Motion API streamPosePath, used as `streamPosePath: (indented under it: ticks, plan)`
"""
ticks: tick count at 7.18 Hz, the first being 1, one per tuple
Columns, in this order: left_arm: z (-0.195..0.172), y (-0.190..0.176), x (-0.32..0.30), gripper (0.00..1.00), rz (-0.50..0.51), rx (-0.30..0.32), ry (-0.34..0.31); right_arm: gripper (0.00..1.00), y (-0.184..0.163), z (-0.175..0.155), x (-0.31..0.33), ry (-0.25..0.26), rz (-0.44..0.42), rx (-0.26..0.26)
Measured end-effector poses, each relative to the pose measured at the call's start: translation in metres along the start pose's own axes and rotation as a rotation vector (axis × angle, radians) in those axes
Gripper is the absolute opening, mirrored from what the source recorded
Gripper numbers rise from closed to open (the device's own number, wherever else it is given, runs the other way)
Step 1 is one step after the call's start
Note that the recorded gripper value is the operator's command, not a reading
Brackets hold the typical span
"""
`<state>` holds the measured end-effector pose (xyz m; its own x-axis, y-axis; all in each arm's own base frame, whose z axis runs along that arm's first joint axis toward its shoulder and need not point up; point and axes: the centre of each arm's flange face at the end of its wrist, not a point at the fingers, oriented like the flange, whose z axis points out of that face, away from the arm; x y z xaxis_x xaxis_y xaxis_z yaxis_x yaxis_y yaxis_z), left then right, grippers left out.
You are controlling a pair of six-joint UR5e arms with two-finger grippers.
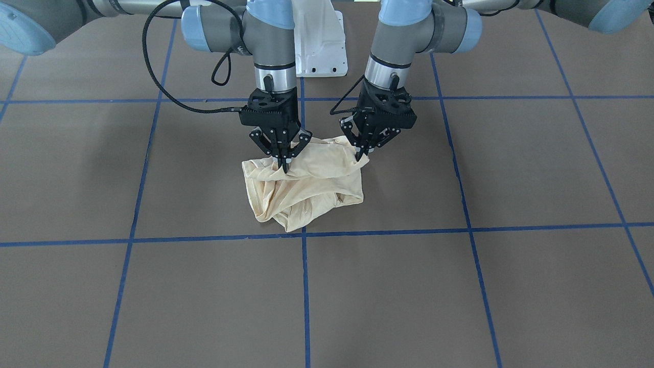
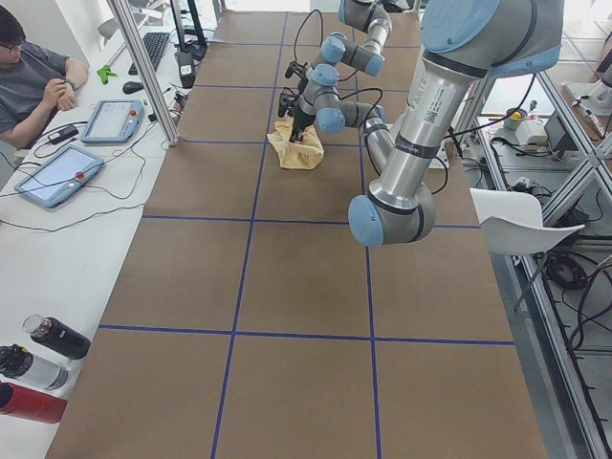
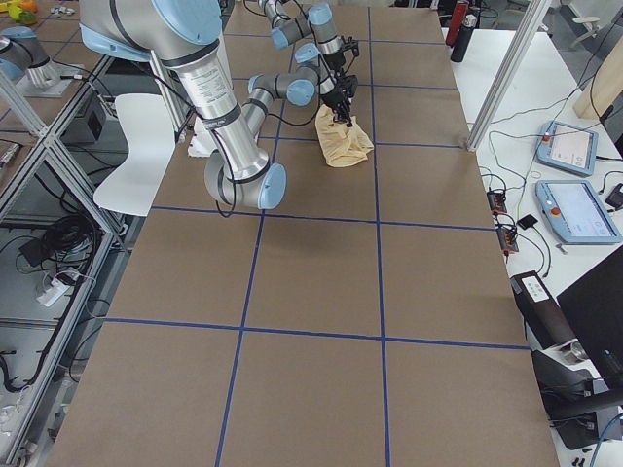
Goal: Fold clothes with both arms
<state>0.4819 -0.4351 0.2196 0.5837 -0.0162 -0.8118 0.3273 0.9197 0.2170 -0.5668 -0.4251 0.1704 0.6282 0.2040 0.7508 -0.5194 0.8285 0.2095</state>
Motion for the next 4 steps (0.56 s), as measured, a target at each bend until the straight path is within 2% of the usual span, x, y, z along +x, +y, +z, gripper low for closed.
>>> streamPosePath:
  ticks: [1,2,3,4]
  plan:
    - [0.012,-0.007,-0.004,0.0,0.009,0.004,-0.022,0.0,-0.009,0.011,-0.008,0.019,-0.012,-0.004]
    - [0.02,-0.012,-0.008,0.99,0.017,0.007,-0.038,0.5,-0.021,0.019,-0.01,0.033,-0.029,-0.016]
    - [0.024,-0.017,-0.012,1.0,0.033,0.012,-0.045,0.99,-0.036,0.026,-0.008,0.038,-0.036,-0.034]
    - [0.025,-0.022,-0.015,1.0,0.06,0.017,-0.048,1.0,-0.055,0.037,-0.003,0.033,-0.036,-0.052]
